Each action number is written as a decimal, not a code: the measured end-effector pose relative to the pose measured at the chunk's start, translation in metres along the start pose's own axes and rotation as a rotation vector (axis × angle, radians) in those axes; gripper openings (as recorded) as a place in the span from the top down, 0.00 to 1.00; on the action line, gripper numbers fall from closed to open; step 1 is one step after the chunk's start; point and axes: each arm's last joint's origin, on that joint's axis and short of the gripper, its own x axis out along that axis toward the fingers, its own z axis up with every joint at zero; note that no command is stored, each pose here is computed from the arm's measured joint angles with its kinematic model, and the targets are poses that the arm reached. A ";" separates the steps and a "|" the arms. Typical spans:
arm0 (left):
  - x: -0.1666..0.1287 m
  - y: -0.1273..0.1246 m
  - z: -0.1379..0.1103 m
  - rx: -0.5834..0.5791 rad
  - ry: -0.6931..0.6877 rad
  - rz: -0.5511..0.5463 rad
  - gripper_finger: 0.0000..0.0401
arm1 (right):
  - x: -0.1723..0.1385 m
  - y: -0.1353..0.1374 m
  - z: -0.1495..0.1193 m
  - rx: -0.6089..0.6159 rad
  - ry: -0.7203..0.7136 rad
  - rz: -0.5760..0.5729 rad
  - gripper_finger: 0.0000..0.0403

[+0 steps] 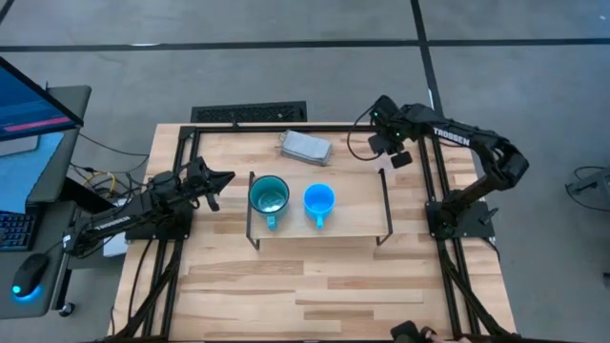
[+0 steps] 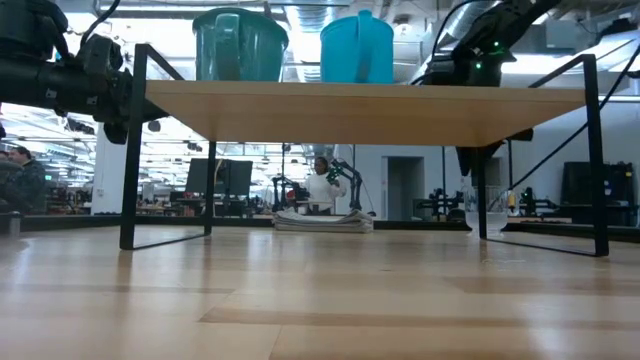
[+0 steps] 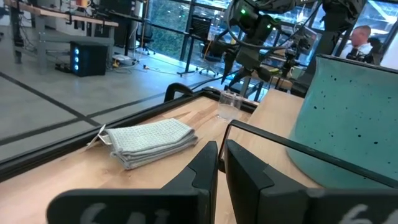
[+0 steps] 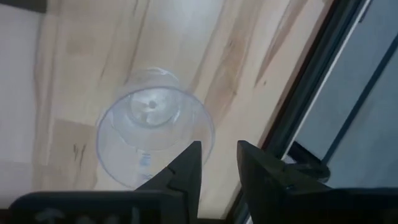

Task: Stack small to large cups/mugs on shelf
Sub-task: Put the transparent mug on the shelf

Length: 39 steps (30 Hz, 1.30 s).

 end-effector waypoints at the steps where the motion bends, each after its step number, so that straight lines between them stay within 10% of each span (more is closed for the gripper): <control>1: 0.000 0.000 0.000 0.000 0.000 0.000 0.95 | 0.000 0.001 0.000 0.005 0.003 0.008 0.70; 39: 0.000 0.000 0.000 -0.041 0.000 0.000 0.95 | 0.006 0.005 0.015 -0.201 -0.029 0.045 0.70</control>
